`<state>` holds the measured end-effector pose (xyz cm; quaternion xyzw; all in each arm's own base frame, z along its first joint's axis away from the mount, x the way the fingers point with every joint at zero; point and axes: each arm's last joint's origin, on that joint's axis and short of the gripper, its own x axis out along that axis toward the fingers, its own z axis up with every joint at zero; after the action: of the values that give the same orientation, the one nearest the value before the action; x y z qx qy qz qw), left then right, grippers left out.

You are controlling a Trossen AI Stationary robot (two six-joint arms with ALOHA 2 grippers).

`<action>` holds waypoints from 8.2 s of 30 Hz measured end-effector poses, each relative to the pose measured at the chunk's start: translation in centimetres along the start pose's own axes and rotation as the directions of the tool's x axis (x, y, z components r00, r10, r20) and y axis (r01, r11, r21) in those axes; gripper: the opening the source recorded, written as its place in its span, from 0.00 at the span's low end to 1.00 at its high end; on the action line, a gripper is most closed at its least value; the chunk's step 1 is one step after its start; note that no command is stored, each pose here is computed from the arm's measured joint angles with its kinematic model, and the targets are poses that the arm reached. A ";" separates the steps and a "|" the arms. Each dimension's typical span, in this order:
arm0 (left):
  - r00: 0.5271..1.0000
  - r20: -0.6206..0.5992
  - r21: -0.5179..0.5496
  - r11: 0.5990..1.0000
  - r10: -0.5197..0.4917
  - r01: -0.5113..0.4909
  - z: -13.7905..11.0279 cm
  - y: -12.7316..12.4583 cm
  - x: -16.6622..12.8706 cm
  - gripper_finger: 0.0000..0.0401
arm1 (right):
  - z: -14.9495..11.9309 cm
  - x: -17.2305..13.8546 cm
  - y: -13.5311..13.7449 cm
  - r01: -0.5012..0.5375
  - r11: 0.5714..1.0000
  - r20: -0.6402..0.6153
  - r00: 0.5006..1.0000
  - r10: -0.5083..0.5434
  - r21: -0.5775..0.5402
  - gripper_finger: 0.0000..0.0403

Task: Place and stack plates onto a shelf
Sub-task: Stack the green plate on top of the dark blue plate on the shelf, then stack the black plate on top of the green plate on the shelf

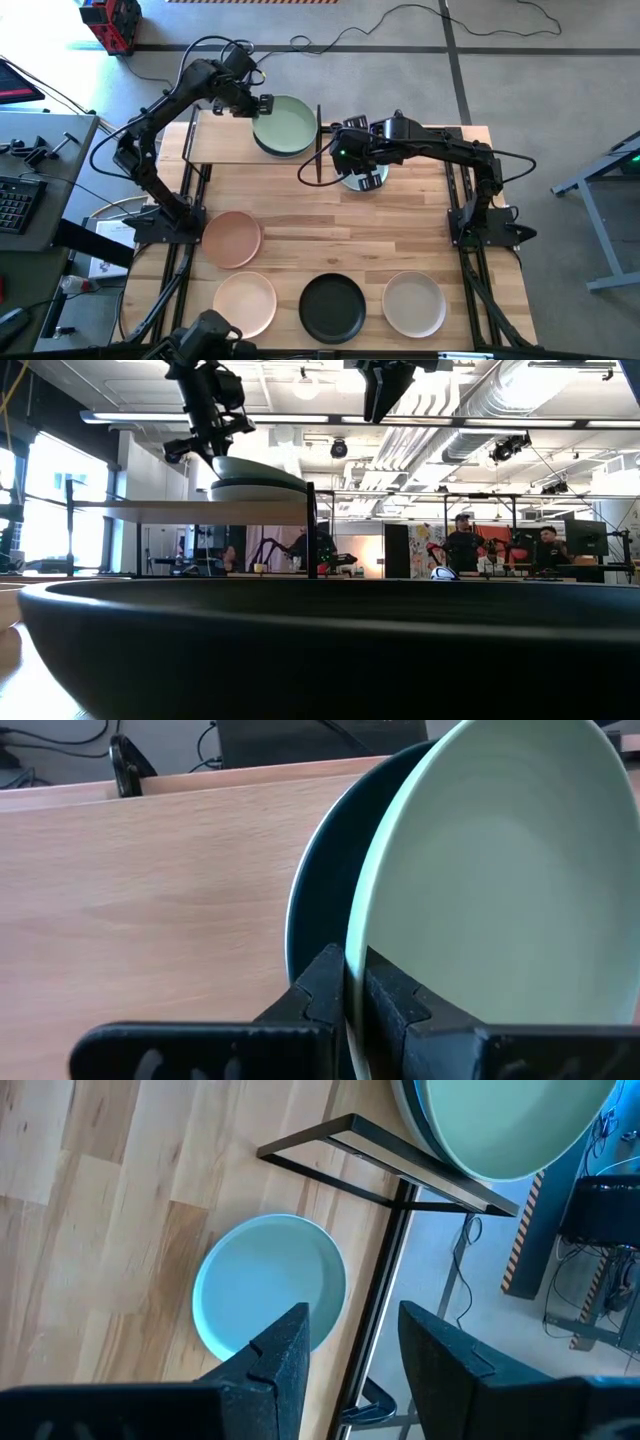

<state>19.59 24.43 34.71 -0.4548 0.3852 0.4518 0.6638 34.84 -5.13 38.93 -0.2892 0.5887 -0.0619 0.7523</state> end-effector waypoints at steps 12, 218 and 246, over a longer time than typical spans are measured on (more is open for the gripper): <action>0.999 -0.027 -0.001 1.000 0.029 -0.029 -0.3 0.2 0.0 0.13 | 0.0 0.0 0.0 0.000 1.000 0.000 1.000 0.000 0.003 0.33; 0.959 -0.282 0.939 0.193 -0.034 0.283 -32.0 -9.2 -11.4 0.22 | 12.2 11.4 22.7 -0.434 0.739 -0.135 0.810 0.571 0.516 0.00; 0.998 -0.054 0.857 0.513 -0.010 0.052 -23.0 -9.9 -8.5 0.22 | 5.9 3.5 10.2 -0.205 0.757 -0.114 0.931 0.346 0.620 0.00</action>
<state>24.19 -1.39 38.41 -0.0845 0.5637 0.1814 0.8014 38.83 3.90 31.56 0.0621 0.6551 -0.1643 0.7348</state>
